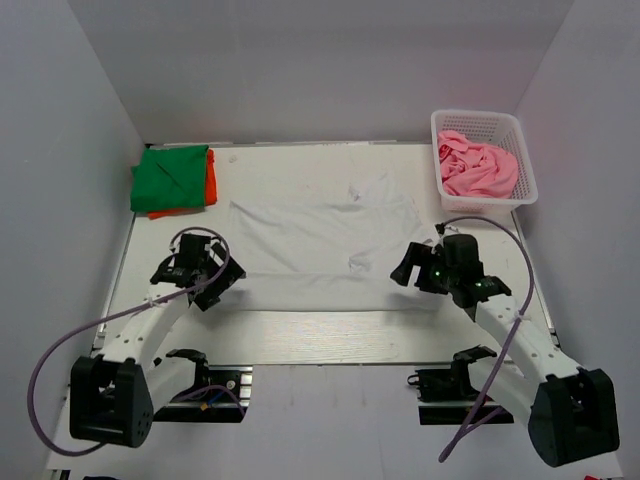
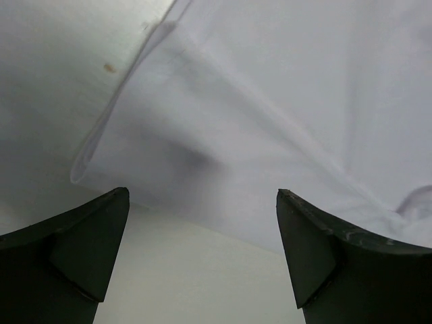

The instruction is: Fold and stack the t-shirts

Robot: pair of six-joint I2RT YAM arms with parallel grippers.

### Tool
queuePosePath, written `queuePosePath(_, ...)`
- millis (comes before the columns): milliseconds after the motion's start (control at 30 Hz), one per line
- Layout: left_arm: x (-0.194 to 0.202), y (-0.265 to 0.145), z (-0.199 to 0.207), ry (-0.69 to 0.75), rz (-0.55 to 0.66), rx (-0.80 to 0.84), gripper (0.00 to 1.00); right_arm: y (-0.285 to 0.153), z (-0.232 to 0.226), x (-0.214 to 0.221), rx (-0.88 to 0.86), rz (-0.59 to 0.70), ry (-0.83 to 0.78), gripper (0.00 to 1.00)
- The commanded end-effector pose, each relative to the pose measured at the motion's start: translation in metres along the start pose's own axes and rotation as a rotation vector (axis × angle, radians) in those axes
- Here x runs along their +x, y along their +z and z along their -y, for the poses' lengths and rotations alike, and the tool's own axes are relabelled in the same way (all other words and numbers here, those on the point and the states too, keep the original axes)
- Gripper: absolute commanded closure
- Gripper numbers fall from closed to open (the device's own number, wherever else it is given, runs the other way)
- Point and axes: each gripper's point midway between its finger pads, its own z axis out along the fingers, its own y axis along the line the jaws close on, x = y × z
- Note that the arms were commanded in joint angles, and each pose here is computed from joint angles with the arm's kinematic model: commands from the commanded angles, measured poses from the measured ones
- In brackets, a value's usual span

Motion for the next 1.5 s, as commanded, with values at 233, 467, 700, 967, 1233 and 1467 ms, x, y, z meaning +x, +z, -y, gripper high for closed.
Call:
queuePosePath(233, -0.118, -0.058, 0.100, 0.098, 0.343, 0.202, 0.00, -0.024, -0.061, -0.110, -0.116, 0.217, -0.144, 0.09)
queuePosePath(467, -0.181, 0.006, 0.126, 0.148, 0.323, 0.016, 0.00, -0.003, -0.074, -0.159, -0.107, 0.273, -0.126, 0.09)
queuePosePath(700, -0.207, 0.078, 0.141, 0.170, 0.250, -0.115, 0.00, 0.045, -0.067, -0.210, 0.007, 0.275, -0.181, 0.09)
queuePosePath(967, -0.224, 0.127, 0.164, 0.184, 0.224, -0.115, 0.06, 0.122, -0.050, -0.266, 0.143, 0.219, -0.288, 0.09)
queuePosePath(1233, -0.220, 0.150, 0.157, 0.201, 0.195, -0.117, 0.33, 0.192, -0.024, -0.309, 0.279, 0.213, -0.357, 0.09)
queuePosePath(1467, -0.212, 0.156, 0.154, 0.215, 0.158, -0.120, 0.83, 0.245, -0.010, -0.321, 0.280, 0.238, -0.373, 0.09)
